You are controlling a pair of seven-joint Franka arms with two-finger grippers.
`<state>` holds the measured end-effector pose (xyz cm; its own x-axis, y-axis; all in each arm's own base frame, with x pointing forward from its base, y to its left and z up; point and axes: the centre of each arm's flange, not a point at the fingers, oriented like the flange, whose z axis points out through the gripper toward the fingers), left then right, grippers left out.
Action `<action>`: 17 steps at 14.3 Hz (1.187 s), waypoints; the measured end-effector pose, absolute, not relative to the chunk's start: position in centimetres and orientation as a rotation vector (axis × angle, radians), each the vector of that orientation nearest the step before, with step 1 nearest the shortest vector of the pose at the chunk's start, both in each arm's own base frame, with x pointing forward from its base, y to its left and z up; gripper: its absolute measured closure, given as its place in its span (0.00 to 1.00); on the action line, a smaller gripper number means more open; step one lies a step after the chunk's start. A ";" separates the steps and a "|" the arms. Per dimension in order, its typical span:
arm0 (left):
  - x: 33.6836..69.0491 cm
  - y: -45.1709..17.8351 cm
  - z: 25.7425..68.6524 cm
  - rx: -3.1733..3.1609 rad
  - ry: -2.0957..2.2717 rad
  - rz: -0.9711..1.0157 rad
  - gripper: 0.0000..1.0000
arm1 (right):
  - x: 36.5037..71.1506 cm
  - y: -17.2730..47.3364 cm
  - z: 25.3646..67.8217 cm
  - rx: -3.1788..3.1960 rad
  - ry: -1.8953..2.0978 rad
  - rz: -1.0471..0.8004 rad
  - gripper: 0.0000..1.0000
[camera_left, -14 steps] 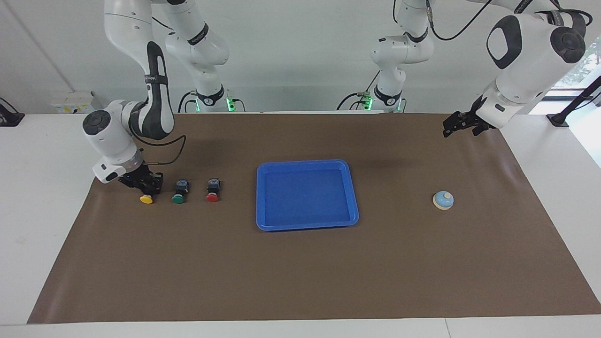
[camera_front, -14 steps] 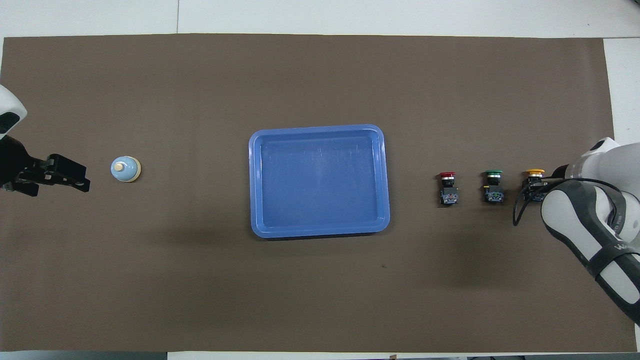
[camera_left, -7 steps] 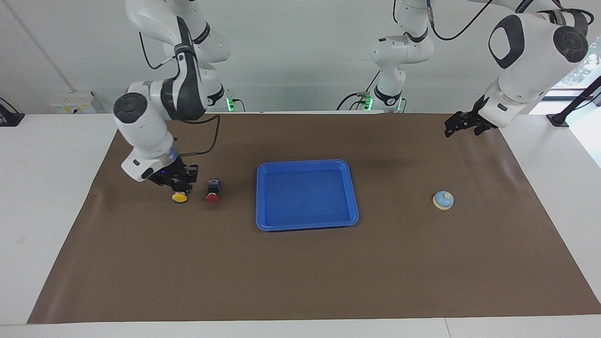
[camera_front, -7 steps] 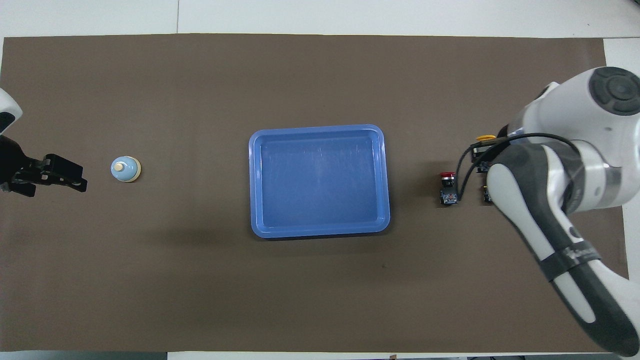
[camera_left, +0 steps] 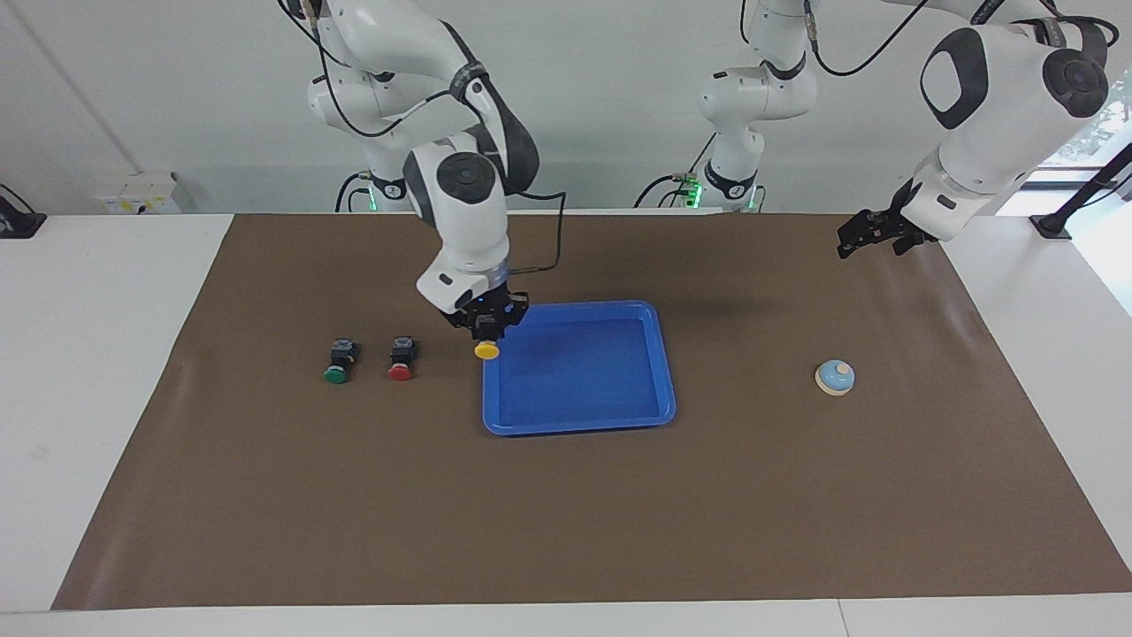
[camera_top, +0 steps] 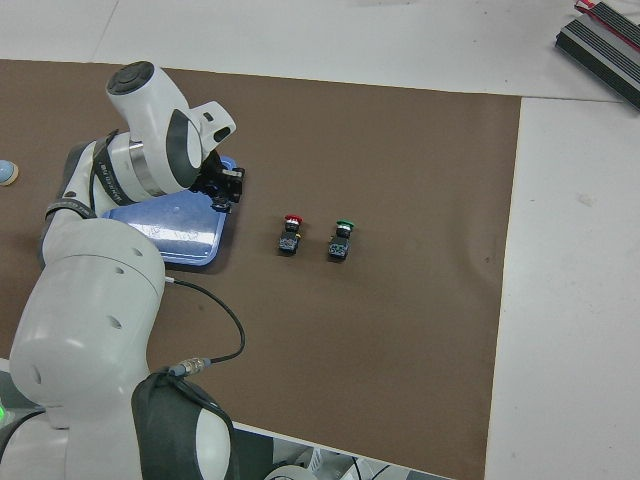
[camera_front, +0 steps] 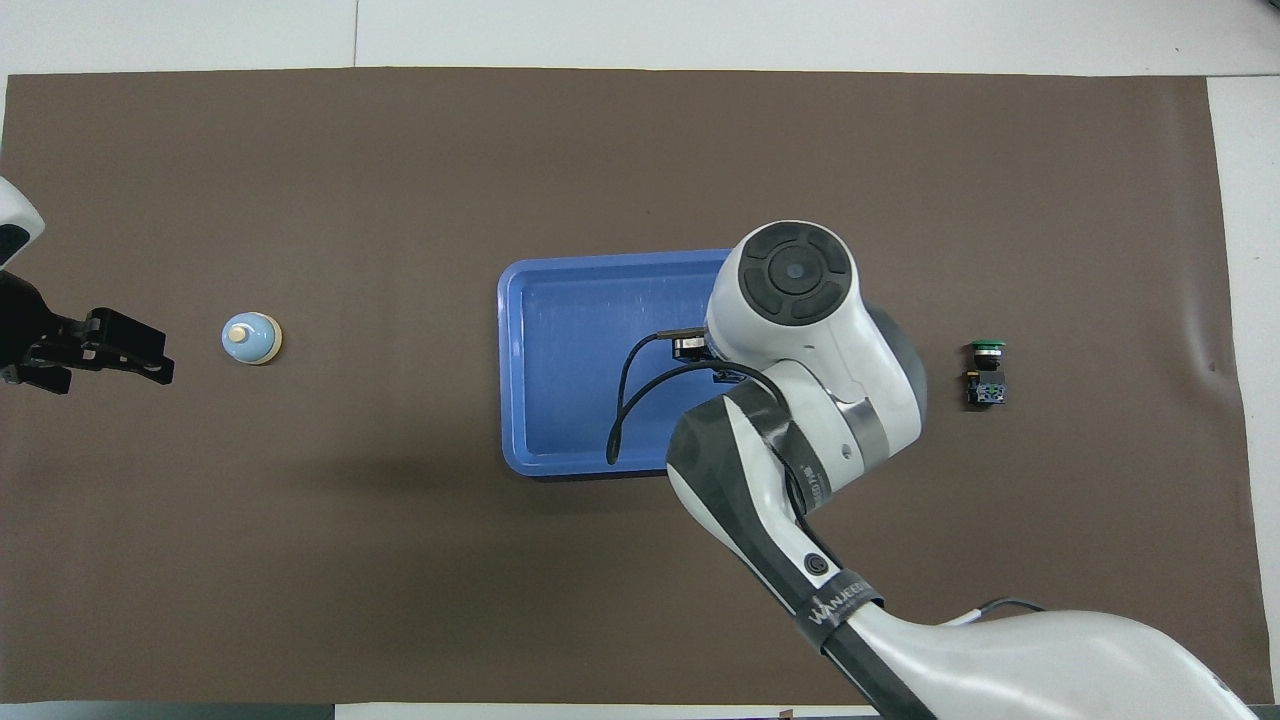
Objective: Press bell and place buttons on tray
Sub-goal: 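Carry the yellow button with the right gripper over the blue tray, then release the yellow button into the tray and lift the right gripper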
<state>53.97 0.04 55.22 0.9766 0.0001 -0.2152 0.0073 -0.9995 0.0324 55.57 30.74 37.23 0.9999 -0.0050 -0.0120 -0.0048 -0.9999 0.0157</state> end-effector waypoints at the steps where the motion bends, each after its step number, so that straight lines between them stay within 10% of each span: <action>1: 54.0 0.0 55.2 3.090 0.006 -0.336 0.00 | 56.0 31.0 35.6 3.127 -0.019 -0.020 0.56; 8: 54.0 0.0 55.2 3.090 0.006 -0.336 0.00 | 57.3 30.7 29.8 3.125 -0.059 -0.034 0.56; 14: 54.0 0.0 55.2 3.090 0.006 -0.336 0.00 | 57.8 29.8 32.5 3.119 -0.063 -0.041 0.00; 17: 54.0 0.0 55.2 3.090 0.006 -0.336 0.00 | 60.3 23.1 38.7 3.136 -0.054 0.035 0.00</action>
